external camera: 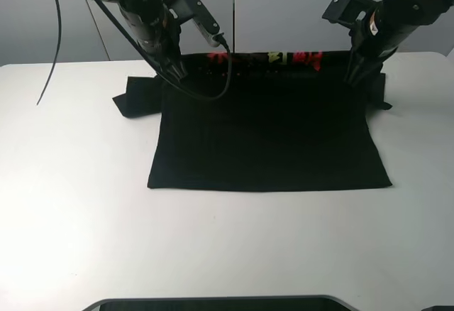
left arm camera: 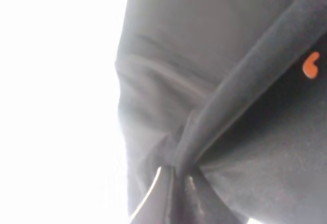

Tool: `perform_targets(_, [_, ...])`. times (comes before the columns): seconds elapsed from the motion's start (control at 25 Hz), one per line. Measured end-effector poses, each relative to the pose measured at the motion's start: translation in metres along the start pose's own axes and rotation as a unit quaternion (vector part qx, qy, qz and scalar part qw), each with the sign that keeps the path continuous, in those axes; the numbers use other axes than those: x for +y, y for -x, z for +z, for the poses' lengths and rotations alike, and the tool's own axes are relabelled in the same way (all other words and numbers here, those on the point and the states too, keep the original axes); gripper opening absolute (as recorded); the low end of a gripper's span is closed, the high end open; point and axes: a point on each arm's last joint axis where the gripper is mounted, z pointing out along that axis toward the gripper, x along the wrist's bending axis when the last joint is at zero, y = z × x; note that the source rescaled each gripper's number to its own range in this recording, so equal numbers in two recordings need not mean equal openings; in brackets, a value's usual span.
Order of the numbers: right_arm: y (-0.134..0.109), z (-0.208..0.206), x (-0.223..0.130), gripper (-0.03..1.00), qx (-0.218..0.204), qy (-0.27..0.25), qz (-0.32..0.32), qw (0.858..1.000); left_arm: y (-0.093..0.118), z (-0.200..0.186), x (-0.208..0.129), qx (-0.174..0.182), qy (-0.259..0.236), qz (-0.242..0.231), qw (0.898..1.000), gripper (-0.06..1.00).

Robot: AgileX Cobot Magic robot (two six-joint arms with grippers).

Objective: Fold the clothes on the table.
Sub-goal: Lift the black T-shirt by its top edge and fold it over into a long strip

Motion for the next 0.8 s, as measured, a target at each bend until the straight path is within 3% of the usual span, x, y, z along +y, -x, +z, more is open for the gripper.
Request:
perform_targets(0.44, [0.068,-0.038,0.045,0.0,-0.113,0.081,0.037,0.99,-0.046,-0.047,0.044,0.072,0.088,-0.024,0.993,0.0])
perform_targets(0.6, [0.074,-0.044,0.046,0.0,-0.124,0.076,0.034,0.989,-0.056,-0.067,0.047,0.086,0.103,-0.03,0.991,0.0])
perform_targets(0.8, [0.075,-0.058,0.044,0.0,-0.106,0.078,0.038,0.991,-0.055,-0.07,0.041,0.075,0.07,-0.039,0.994,0.0])
